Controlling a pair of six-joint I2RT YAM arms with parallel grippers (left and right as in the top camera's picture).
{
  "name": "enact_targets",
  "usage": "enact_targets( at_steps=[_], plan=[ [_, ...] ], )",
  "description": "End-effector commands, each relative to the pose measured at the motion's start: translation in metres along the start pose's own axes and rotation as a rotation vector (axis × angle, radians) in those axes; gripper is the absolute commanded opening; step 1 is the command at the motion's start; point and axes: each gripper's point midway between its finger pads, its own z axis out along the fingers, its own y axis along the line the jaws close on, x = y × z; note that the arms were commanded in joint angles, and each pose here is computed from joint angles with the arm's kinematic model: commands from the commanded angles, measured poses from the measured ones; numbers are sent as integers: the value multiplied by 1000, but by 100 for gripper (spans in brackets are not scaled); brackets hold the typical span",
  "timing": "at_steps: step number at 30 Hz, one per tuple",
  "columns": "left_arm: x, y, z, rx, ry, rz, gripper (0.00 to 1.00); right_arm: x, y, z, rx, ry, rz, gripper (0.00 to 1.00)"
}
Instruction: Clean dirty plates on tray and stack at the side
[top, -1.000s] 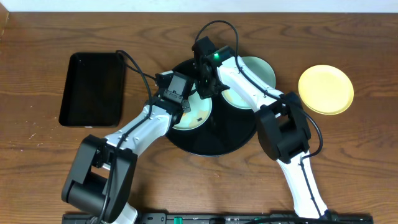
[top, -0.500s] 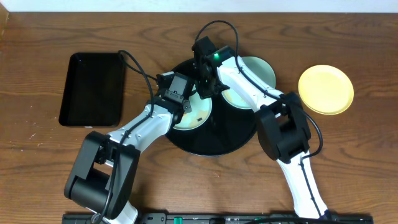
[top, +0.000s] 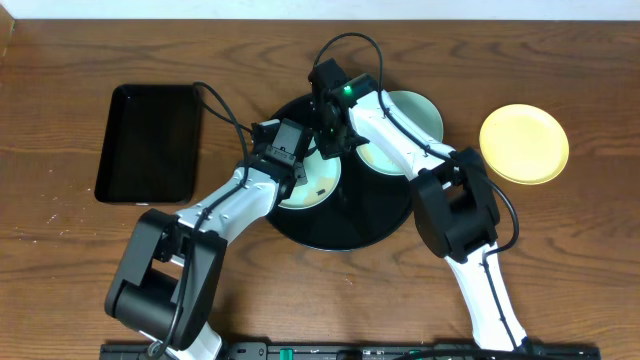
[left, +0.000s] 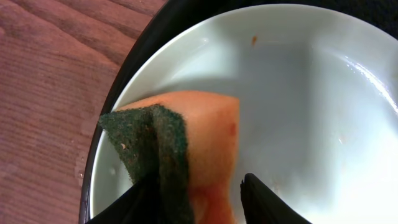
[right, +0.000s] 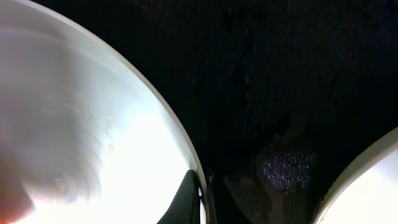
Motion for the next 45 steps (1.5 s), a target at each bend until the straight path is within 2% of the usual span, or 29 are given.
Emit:
enact_targets(
  at_steps=[1,8,12,15,19,22,26,31,34,37,43,44,45],
  plan=[
    [3,3,7,-13,10,0,49,20,5,18,19,67,1,2],
    [-17,-7,-9,37,-56,-22,64,20,5,18,20,68,1,1],
    [-33,-10,-33,77,-109,-43,67,20,6,18,20,68,0,2],
    [-40,-8,-50,94,-132,-52,67,20,5,18,19,68,1,2],
    [-36,-3,-54,80,-116,-42,51,20,5,18,20,68,1,1],
    [-24,3,-43,48,-81,-26,47,20,5,18,20,68,1,2],
    [-13,7,-26,15,-39,-13,47,20,5,18,20,68,1,2],
    [-1,8,-5,-13,-2,0,60,20,5,18,19,68,1,2],
    [1,7,2,-16,3,2,62,20,5,18,20,68,1,1],
    [-1,6,3,-11,-5,-1,51,20,5,18,20,68,1,2],
    [-3,4,3,-3,-15,-5,21,20,5,18,20,68,1,2],
    [-3,4,3,-3,-14,-5,19,20,5,18,20,68,0,2],
    [-3,4,3,-3,-14,-5,10,20,5,18,20,68,1,1]
  ],
)
